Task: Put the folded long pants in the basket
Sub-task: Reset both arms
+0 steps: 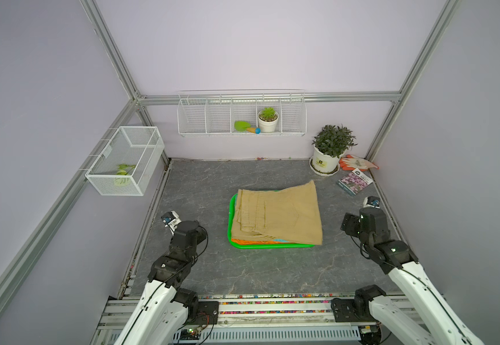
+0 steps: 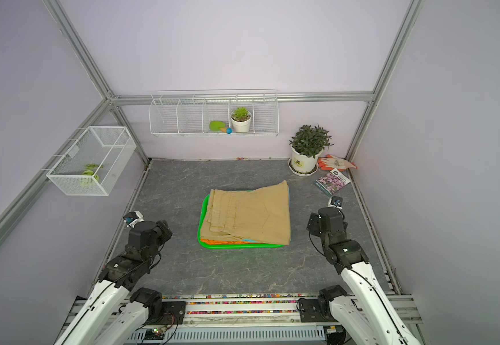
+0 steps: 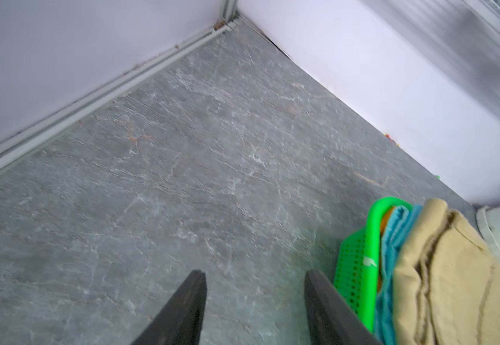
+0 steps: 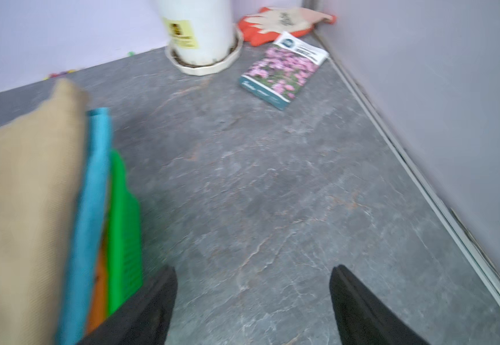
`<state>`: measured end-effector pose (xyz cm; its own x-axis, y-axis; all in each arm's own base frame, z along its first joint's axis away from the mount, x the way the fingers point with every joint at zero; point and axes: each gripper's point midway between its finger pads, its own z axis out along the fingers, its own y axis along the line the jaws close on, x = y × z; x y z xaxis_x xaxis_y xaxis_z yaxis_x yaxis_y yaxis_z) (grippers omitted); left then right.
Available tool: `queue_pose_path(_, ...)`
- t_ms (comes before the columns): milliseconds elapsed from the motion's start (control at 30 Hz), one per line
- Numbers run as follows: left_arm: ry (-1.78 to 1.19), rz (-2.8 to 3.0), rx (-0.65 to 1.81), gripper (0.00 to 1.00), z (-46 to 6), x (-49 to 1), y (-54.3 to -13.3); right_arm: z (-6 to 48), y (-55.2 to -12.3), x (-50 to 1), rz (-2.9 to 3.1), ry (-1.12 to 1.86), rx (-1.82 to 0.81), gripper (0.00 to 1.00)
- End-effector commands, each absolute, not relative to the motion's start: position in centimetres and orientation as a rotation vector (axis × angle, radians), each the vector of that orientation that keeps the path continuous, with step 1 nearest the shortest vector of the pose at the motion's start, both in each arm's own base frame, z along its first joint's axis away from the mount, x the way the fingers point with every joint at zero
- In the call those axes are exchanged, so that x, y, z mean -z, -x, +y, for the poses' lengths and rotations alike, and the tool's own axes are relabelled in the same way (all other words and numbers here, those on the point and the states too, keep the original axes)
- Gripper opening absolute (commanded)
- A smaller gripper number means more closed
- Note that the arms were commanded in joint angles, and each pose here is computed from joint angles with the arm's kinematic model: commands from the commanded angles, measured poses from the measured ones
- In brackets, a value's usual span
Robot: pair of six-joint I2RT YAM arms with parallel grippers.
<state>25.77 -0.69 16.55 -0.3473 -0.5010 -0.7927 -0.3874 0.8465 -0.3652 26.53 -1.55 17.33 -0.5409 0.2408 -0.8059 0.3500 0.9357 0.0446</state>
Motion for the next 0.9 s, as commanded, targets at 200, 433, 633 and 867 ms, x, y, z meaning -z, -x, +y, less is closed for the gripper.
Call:
queue_pose_path(200,0.498,1.762,-0.186,0.62,2.3,-18.8,-28.7,-7.4,-27.3,-15.4,1.982,-0.601,0.460,0.89)
queue_pose_path(433,0.330,1.737,-0.205,0.62,1.1,-15.1,-30.3,-8.4,-28.4,-14.0,1.917,-0.615,0.415,0.88)
queue_pose_path(633,0.191,1.724,-0.138,0.63,-0.1,-15.5,-32.9,-8.4,-30.1,-12.1,1.877,-0.552,0.435,0.89)
queue_pose_path(867,0.105,1.720,-0.040,0.62,0.0,-15.5,-36.5,-7.3,-34.0,-12.5,1.790,-0.457,0.334,0.90)
